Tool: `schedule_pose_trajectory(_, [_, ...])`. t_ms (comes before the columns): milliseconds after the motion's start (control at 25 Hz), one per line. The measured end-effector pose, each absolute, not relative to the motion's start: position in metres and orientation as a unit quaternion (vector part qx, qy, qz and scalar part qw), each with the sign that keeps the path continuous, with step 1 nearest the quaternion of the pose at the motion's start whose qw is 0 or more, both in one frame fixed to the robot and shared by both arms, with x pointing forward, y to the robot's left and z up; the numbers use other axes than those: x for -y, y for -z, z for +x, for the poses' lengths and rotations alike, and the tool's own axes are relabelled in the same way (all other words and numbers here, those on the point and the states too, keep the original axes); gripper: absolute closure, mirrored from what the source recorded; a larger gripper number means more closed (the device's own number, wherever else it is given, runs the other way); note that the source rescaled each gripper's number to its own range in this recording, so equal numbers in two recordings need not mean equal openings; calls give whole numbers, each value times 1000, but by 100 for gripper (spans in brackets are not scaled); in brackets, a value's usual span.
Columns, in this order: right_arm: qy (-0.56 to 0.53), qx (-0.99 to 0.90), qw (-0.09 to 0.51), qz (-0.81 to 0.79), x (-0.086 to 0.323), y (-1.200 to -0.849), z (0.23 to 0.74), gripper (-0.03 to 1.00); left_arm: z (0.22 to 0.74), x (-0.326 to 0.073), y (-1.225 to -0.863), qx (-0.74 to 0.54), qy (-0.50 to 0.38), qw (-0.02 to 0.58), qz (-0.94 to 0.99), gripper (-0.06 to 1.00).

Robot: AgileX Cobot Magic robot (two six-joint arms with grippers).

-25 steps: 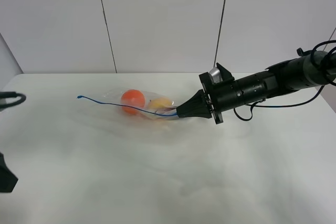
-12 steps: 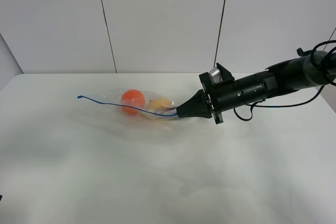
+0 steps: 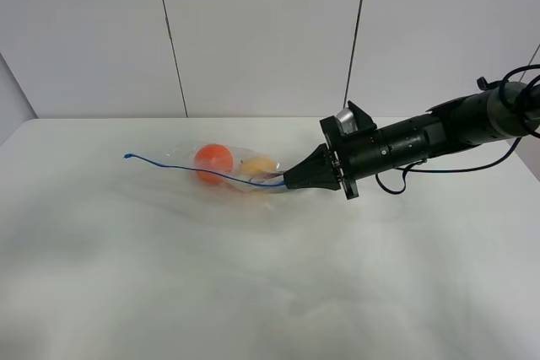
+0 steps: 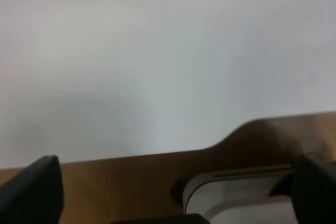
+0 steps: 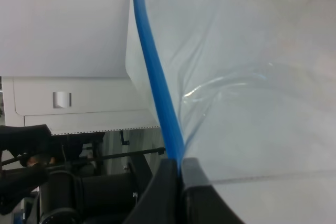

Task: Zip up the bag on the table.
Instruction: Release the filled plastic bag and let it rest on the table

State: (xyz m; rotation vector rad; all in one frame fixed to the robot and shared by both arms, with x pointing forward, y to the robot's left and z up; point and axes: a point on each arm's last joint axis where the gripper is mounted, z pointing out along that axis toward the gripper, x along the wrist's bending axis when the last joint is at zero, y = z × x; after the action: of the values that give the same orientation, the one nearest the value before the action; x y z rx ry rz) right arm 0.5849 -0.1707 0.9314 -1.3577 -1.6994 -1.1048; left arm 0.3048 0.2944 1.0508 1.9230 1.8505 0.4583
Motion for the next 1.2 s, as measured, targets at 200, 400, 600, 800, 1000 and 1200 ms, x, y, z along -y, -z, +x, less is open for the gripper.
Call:
schedule_pose_trajectory(200, [425,654,344,-523,171,-931,585,97,278,-295,-1059,-652,-227,269,671,-6])
schedule_pose_trajectory(400, [425,654,344,-523,171,-931,585,97,246,-294,-1064,-622,-292,329,647,-6])
schedule_pose_trajectory(600, [425,654,344,-523,171,-931,585,97,220,-294,-1062,-596,-340,373,625,-6])
schedule_pose_trajectory(800, [421,649,348,-529,171,-931,585,86,220,-294,-1062,-595,-342,375,624,-6])
schedule_pose_trajectory(1000, [400,658,349,-534,172,-930,582,18,220,-294,-1062,-595,-342,374,624,-6])
schedule_pose_trajectory(1200, [334,706,285,-555,181,-946,590,-1,220,-294,-1062,-595,-342,374,624,-6])
